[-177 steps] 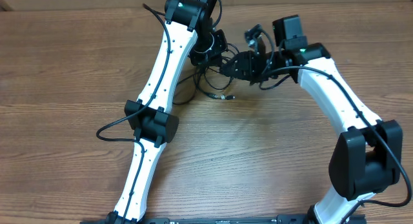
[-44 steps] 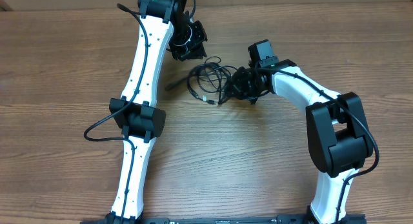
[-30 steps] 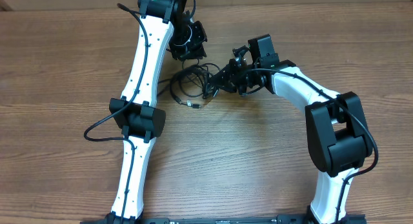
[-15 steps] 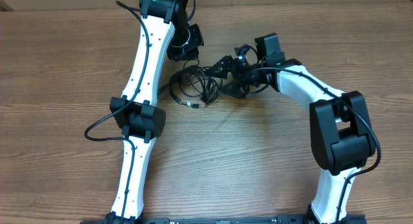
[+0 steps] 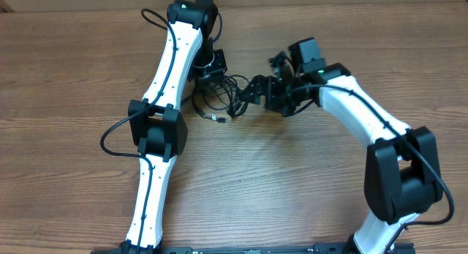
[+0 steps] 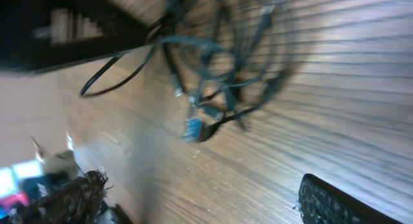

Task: Untangle cables

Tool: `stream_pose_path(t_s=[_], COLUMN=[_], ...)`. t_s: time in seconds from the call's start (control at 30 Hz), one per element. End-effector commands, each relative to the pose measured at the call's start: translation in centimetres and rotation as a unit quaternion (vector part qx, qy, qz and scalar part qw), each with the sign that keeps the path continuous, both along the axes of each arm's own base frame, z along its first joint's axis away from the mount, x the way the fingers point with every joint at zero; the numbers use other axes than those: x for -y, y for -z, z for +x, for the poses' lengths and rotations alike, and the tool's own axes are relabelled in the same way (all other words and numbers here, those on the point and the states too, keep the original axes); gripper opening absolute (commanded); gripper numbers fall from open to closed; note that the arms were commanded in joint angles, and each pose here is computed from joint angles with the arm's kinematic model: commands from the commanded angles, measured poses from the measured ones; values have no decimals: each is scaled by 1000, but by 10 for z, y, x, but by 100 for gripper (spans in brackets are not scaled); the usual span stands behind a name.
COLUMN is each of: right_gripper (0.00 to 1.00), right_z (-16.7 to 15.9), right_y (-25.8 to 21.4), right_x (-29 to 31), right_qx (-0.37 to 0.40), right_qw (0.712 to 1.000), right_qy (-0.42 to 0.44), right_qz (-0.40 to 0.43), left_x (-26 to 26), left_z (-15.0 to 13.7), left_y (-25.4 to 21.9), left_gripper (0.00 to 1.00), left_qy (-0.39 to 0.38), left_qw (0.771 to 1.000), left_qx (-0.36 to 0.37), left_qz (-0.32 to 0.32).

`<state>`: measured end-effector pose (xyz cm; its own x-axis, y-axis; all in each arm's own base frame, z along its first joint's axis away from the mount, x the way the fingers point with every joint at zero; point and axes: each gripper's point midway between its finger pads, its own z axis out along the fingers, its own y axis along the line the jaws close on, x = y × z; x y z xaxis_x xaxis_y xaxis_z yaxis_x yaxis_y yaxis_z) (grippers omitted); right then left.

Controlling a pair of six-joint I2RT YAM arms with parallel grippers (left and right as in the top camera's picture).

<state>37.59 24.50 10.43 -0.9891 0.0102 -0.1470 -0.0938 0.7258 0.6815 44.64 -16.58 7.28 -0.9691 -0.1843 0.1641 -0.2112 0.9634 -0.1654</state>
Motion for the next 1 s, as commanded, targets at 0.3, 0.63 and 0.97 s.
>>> stream_pose_path(t_s=[0.3, 0.63, 0.97], right_gripper=[47, 43, 37], right_z=[-11, 29, 32], right_y=[21, -2, 46], right_x=[-32, -43, -34], right_qx=[91, 222, 198], right_qw=[980, 958, 953], right_qy=[21, 17, 7], right_qz=[-174, -181, -229], left_x=[-1, 0, -1], left_z=[11, 10, 8], left_y=[18, 19, 19], left_gripper=[42, 32, 33], left_qy=[20, 19, 11], left_qw=[1000, 1000, 1000], left_qx=[19, 17, 11], left_qz=[7, 7, 8])
